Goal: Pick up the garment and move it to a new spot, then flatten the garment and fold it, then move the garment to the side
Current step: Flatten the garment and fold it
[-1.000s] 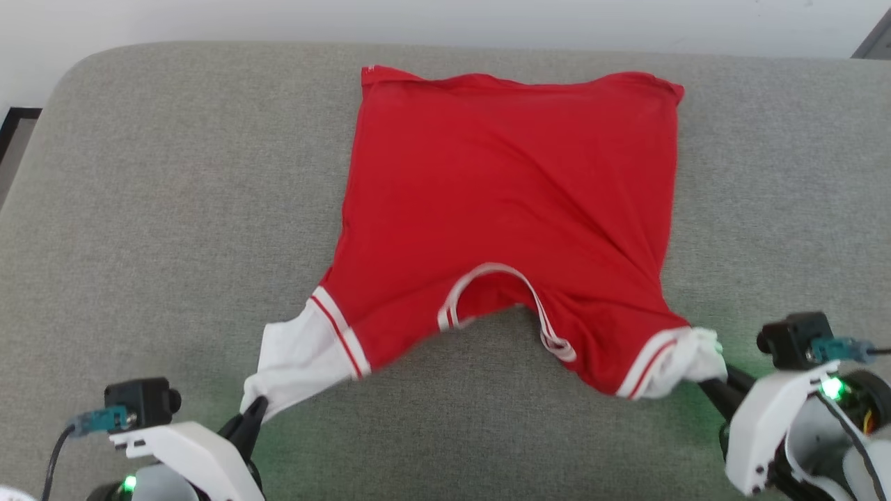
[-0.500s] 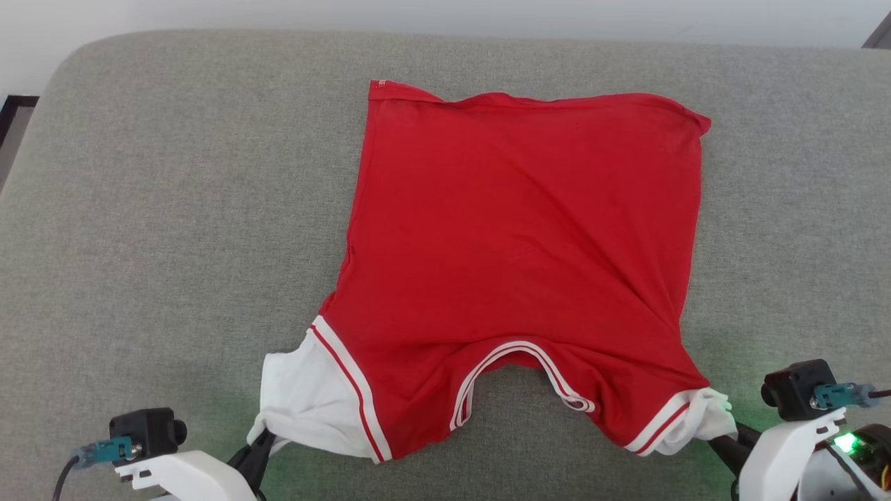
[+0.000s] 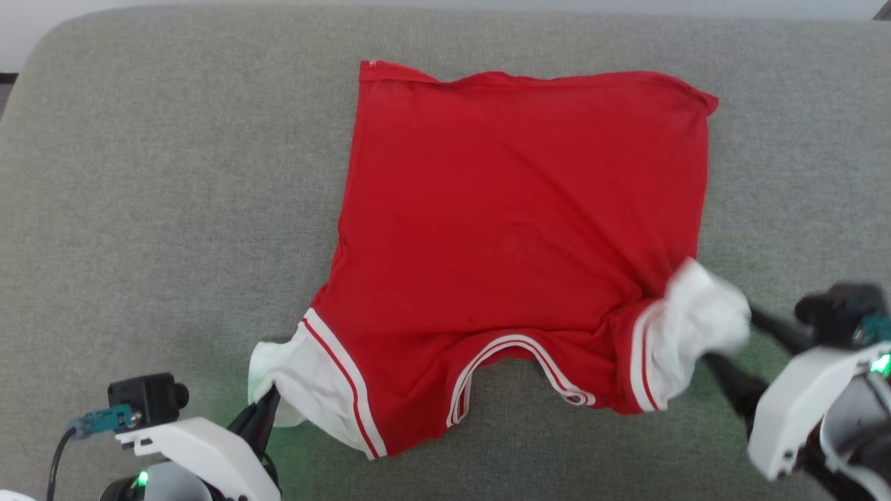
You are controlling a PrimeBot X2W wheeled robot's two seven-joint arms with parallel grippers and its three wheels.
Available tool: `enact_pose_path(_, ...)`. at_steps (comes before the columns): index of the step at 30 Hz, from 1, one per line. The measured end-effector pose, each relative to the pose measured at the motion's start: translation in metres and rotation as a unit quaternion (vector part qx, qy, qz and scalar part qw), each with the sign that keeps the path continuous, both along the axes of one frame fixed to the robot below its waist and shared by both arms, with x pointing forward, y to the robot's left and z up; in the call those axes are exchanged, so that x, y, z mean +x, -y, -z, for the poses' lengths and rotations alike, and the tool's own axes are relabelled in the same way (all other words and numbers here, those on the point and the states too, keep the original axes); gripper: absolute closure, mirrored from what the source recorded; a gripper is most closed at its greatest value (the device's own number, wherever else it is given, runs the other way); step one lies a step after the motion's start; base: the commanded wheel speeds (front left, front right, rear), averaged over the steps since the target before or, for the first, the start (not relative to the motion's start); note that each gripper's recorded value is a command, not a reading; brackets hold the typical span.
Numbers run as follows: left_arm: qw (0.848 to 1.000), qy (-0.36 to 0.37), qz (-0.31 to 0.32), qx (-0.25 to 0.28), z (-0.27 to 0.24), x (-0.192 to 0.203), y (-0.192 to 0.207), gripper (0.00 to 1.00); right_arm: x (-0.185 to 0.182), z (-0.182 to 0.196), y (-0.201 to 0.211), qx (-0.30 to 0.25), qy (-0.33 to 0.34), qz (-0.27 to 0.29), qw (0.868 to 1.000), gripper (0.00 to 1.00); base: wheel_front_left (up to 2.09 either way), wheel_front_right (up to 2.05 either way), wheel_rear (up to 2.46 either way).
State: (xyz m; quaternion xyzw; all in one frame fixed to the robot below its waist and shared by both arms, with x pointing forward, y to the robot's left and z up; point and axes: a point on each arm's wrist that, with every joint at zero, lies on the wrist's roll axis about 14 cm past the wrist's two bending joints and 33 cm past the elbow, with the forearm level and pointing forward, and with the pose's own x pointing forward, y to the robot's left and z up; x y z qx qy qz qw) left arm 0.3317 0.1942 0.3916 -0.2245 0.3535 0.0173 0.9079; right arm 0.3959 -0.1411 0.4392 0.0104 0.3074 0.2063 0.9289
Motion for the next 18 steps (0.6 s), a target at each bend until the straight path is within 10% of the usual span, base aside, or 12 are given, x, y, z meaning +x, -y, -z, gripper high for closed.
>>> enact_pose_path(18, 1.0, 0.016, 0.012, -0.004, 0.005, 0.028, 0.006, 1.0, 0.153, -0.01, 0.004, -0.022, 0.077, 0.029, 0.996, 0.0, 0.0, 0.0, 0.0)
